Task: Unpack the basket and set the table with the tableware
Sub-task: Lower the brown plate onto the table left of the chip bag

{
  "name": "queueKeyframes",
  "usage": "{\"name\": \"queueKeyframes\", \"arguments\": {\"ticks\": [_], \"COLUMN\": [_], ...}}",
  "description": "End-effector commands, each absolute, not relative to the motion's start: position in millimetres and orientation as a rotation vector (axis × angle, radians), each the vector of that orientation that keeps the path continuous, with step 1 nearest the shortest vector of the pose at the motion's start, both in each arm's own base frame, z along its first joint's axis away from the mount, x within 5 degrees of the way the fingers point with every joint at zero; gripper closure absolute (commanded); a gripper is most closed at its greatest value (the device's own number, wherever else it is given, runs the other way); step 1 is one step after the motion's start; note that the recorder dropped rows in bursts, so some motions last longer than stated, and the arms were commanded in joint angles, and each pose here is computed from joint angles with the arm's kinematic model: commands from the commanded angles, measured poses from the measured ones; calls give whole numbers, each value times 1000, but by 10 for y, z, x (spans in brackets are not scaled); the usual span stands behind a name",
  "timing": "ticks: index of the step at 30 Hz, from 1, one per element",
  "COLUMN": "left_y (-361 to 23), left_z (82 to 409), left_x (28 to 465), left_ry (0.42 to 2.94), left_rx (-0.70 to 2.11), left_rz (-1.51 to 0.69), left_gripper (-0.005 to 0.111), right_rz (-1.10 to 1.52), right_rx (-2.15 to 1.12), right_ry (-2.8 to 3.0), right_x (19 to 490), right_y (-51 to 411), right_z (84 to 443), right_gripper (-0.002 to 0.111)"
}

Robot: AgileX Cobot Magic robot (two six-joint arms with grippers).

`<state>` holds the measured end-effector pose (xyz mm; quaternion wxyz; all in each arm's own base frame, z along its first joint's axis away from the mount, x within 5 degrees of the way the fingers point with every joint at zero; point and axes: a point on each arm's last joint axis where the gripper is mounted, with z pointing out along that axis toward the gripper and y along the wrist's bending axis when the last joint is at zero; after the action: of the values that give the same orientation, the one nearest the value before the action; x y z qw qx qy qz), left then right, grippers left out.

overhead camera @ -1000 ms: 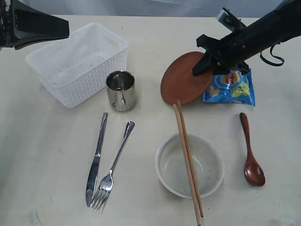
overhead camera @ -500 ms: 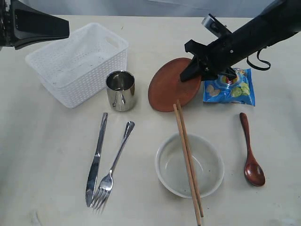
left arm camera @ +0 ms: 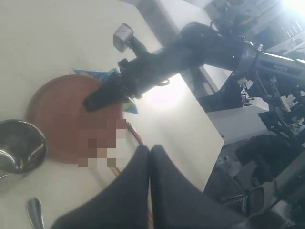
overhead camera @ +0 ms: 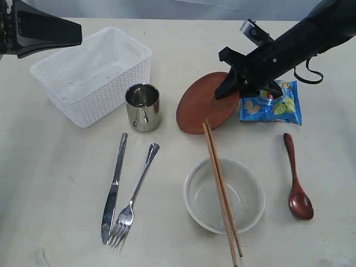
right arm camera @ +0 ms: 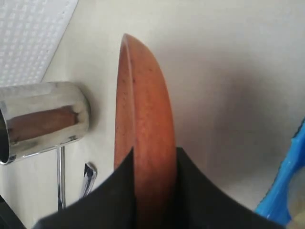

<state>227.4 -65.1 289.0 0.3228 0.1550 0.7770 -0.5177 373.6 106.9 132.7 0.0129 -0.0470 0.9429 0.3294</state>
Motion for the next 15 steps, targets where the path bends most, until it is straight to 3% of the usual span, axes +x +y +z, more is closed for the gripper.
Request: {"name": "queueKeyframes", "arguments": {"ticks": [1, 10, 15], "left_y": [-651, -651, -651], "left_z": [2916, 2918, 2918], "left_x": [2261, 2262, 2262], "left_ry": [2017, 2015, 2015], "left_rx": [405, 403, 403], "left_rz": [-1365, -1366, -1366], "left_gripper": [107, 107, 107], "right_rz": [874, 851, 803], "right_rx": [-223, -234, -235], "right_ry": [2981, 2980, 3000], "right_x": [3729, 3734, 3730], "right_y": [989, 979, 953], "right_z": [1250, 1243, 1228], "right_gripper": [108, 108, 87]}}
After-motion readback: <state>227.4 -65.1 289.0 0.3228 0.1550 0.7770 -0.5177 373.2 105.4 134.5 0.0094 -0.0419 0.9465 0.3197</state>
